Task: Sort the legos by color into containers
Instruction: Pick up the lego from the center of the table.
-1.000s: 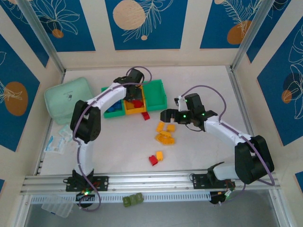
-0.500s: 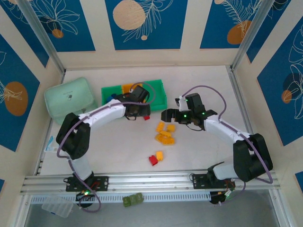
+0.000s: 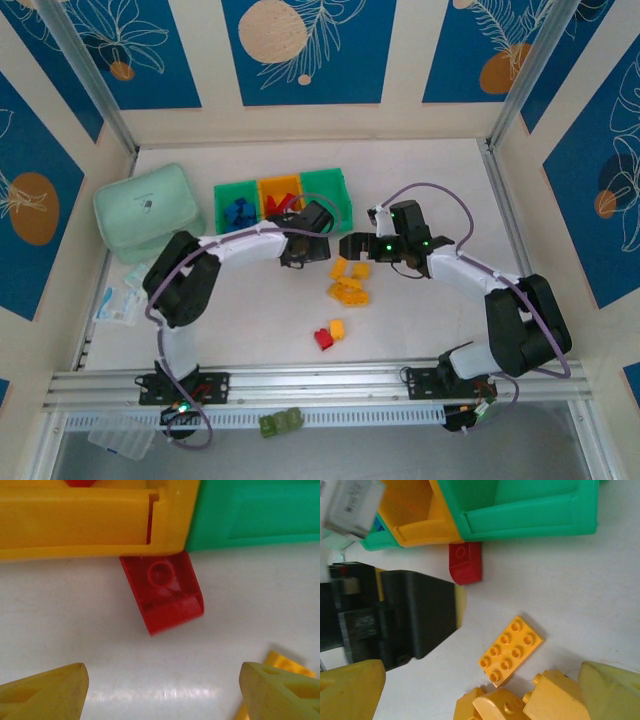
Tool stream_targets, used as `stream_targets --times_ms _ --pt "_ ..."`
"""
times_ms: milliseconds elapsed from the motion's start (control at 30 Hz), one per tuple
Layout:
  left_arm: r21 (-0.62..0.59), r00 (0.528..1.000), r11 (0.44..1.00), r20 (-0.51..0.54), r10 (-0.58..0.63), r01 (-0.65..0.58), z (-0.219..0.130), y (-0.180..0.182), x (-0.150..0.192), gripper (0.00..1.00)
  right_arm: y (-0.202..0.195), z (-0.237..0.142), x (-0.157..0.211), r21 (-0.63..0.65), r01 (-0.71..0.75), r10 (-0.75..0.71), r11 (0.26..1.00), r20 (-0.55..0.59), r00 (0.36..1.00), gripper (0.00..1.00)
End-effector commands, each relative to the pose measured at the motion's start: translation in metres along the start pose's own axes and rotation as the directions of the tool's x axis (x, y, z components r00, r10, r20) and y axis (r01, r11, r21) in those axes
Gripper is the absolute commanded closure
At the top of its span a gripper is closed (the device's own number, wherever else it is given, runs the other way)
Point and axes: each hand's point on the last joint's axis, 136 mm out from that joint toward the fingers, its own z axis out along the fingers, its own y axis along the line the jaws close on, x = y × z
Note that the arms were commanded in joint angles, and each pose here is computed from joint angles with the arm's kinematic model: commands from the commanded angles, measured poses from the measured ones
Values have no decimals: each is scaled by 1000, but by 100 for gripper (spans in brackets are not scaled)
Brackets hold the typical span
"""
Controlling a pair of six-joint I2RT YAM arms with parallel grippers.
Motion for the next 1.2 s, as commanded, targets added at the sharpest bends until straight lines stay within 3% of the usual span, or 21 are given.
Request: stream_targets --times_ms 0,467,700,1167 --pt "-67 999 998 46 -15 18 2 0 -14 20 -7 1 -1 9 18 -18 1000 21 1000 1" --pt "-218 996 976 87 19 1 23 11 -34 31 -11 1 0 -7 -5 5 1000 17 1000 1" --pt "-190 996 982 86 13 3 31 9 -31 45 -10 2 -1 -13 -11 12 1000 12 1000 1" --pt "-189 998 982 68 3 9 37 11 -28 59 -9 0 -1 -16 -14 14 1000 10 1000 1"
